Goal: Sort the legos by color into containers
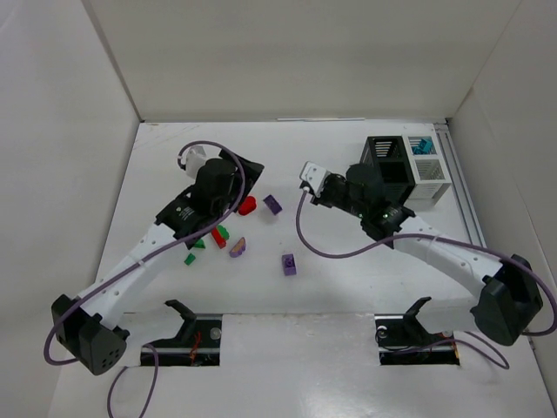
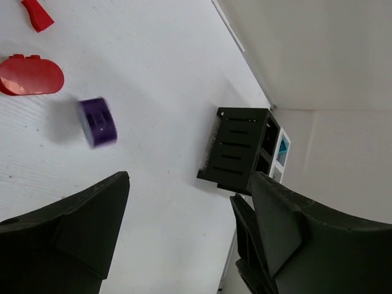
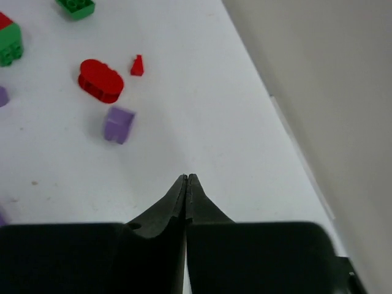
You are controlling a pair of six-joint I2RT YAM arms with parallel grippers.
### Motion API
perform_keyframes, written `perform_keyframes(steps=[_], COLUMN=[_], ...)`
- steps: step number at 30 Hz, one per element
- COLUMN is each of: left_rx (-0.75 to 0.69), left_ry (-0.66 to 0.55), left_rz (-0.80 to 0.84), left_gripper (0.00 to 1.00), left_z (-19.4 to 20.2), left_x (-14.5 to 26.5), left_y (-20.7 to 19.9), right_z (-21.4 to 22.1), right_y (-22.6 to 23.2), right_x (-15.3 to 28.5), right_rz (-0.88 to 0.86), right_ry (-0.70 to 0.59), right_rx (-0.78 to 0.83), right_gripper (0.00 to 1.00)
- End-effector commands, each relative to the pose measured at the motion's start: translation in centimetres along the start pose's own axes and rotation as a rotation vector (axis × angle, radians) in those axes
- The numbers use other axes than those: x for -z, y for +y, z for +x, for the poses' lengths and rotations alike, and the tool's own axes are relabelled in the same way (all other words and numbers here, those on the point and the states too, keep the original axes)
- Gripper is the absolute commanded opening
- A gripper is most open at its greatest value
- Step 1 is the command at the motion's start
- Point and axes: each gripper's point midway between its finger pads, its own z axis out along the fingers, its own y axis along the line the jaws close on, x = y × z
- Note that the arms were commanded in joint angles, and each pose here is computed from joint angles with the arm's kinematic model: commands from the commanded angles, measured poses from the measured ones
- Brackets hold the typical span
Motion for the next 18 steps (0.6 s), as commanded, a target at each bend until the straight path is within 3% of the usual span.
perform_keyframes(steps=[1, 3, 5, 7, 8, 9, 13, 18], left_rx=[-0.062, -0.118, -0.173, -0.231, -0.236, -0.241, -0.229, -0.192], left_ry=[-0.032, -0.024, -0.009, -0.013, -0.020, -0.034, -0.092, -0.168], left_rz=[0.008, -0.014, -0.030, -0.100, -0.141, -0.157, -0.258, -0.265], left_gripper=[0.78, 0.84, 0.89, 0.94, 0.96, 0.98, 1.00, 1.00], left_z=[-0.5, -0.3, 0.2, 0.1, 0.1, -0.3, -2.1, -4.6], left_x=[-0.6, -1.3, -2.0, -2.5, -2.7, -2.5, -2.7, -1.5], left_y=[-0.2, 0.6, 0.9, 2.2, 3.2, 3.3, 6.0, 7.3], right_z=[0.1, 1.3, 1.7, 3.3, 3.5, 4.2, 4.4, 5.3], right_y=[0.6, 1.8, 3.5, 4.9, 5.0, 5.4, 5.7, 4.1], right_x=[0.5, -0.8, -1.7, -3.1, -3.9, -5.0, -8.6, -13.3], right_rz=[-0.100, -0.186, -0.273, -0.326, -0.323, -0.335, -0.330, -0.244], right_ry=[0.011, 0.048, 0.040, 0.069, 0.077, 0.098, 0.097, 0.137], right_rx=[-0.024, -0.024, -0.035, -0.055, -0.060, -0.082, -0.180, -0.210], right_gripper=[0.01, 0.27, 0.45, 0.48, 0.58, 0.99, 1.00, 1.00])
